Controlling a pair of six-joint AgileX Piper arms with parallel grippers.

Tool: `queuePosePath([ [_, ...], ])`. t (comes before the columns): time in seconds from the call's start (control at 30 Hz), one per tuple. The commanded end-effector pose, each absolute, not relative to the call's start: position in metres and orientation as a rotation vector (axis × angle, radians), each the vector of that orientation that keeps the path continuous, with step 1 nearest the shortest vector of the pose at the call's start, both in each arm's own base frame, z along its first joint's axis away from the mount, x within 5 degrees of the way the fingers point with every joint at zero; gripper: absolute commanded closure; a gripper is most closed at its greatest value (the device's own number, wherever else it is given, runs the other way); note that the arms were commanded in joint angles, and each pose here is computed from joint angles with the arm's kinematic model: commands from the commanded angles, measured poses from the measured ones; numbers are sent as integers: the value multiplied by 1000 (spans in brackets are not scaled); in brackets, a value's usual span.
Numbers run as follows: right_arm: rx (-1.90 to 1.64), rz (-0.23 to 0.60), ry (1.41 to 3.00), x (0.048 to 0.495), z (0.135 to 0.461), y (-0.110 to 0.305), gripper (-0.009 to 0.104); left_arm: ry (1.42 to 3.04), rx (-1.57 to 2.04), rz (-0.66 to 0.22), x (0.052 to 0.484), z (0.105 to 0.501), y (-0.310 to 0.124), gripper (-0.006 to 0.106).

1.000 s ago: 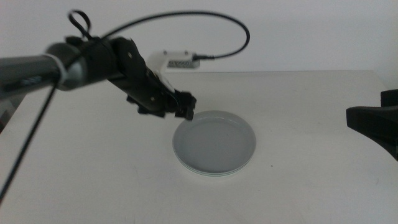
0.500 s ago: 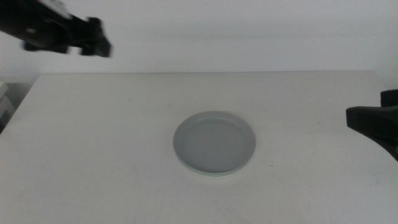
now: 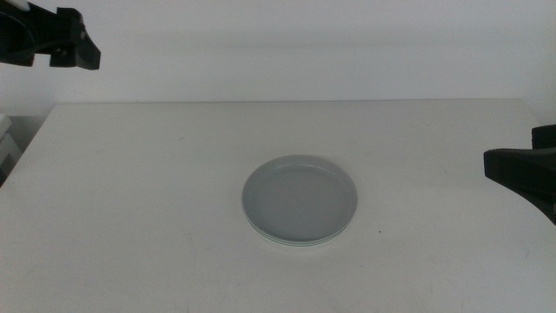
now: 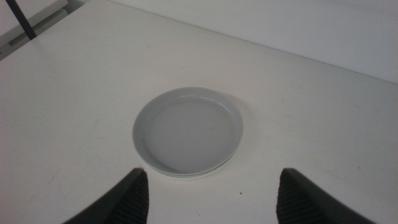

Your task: Stack the three bowls on top of each other.

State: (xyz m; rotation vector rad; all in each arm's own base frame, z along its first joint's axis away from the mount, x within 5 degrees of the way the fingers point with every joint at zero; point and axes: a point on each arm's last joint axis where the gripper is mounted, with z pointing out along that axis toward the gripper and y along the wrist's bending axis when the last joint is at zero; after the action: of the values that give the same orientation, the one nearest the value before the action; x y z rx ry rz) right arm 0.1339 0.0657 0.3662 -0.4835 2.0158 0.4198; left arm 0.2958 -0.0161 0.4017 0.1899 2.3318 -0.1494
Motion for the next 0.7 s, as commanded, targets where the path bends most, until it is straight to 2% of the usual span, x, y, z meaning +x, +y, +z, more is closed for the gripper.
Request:
queuePosePath([
  [0.0,-444,411,1918,136,381,64,43,2217,156,-165,279,427,-17,-4],
  [0.17,-366,456,1919,139,382,64,43,2198,131,-164,259,416,-16,-4],
  [0.33,-254,462,1942,156,384,64,43,2165,113,-163,240,405,-15,-4],
  [0.53,-140,384,2005,189,389,52,43,2135,108,-159,216,400,-15,-4],
  [0.67,-39,300,2013,201,388,30,43,2112,107,-152,203,396,-14,-4],
])
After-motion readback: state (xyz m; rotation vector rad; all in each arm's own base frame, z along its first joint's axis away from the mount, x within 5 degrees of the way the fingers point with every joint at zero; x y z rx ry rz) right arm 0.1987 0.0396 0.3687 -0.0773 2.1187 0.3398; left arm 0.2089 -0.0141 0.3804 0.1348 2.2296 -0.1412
